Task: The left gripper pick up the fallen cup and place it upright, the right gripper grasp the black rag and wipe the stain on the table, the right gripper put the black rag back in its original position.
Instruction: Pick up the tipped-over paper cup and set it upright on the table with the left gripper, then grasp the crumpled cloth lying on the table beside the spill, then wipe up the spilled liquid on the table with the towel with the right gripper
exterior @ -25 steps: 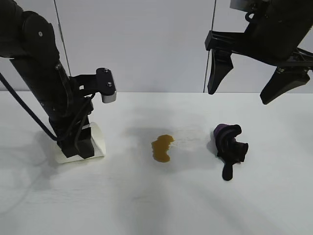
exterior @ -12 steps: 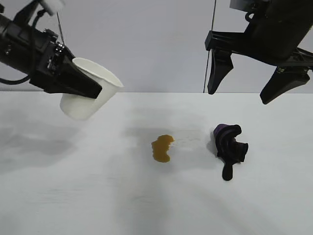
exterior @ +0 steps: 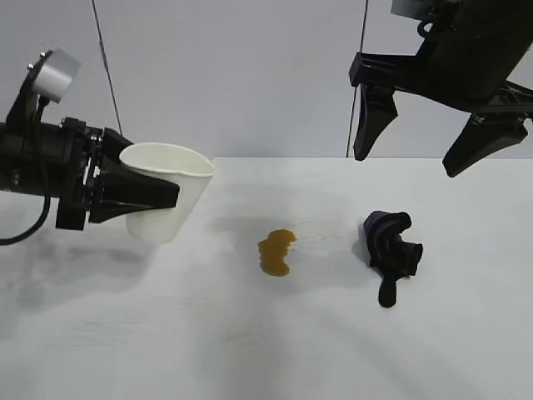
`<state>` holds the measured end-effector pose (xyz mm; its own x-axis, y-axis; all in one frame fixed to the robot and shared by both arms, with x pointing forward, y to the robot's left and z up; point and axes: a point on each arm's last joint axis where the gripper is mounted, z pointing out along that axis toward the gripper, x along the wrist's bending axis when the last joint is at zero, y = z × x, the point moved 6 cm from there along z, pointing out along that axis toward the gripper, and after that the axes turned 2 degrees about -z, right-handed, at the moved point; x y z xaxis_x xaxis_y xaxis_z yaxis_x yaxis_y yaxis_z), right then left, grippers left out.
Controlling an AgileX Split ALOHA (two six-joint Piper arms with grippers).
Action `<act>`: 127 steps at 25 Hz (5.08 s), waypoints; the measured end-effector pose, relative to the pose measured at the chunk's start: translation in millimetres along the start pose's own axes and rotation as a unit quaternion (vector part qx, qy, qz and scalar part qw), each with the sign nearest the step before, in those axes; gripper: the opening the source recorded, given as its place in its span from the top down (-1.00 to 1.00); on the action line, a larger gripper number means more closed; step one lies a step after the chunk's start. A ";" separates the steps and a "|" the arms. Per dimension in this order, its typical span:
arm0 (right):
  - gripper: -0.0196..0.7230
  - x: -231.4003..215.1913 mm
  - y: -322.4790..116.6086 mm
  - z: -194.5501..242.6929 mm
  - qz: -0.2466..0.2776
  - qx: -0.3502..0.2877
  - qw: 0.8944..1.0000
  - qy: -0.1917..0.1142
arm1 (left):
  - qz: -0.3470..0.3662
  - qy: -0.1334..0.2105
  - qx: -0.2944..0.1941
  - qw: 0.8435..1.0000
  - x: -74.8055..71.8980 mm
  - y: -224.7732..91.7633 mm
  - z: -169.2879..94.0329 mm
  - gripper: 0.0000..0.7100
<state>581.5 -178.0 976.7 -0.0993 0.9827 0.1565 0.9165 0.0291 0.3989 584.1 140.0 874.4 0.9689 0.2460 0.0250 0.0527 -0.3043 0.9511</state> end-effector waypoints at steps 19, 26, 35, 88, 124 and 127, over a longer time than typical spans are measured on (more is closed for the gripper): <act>-0.76 0.1 0.4 0.0 -0.001 -0.001 1.000 0.000 | -0.021 -0.011 0.013 1.000 -2.2 -30.5 9.2 -0.65; -0.76 -0.1 -0.5 0.0 -0.001 0.002 1.000 0.000 | -0.021 -0.009 0.015 1.000 -1.6 -30.6 9.0 -0.92; -0.76 -0.7 -1.0 0.0 -0.003 0.003 1.000 -0.002 | -0.214 0.090 0.063 0.971 15.3 26.9 -18.9 -0.93; 0.67 67.2 19.9 101.6 0.000 0.002 0.997 0.080 | -0.484 0.229 0.243 0.809 6.7 59.2 -33.4 -0.94; 0.67 48.9 23.3 172.2 -0.056 0.050 0.996 -0.037 | -0.484 0.229 0.244 0.809 6.5 59.0 -33.5 -0.94; 0.67 87.8 8.0 172.2 -0.073 0.054 0.996 -0.005 | -0.484 0.229 0.244 0.809 6.5 59.0 -33.5 -0.94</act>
<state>646.9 -60.0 838.0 -0.2313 0.9682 0.0947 0.9292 0.1910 0.3164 585.4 154.5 941.0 0.2321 0.8673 -0.4404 0.9301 -0.0654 0.3615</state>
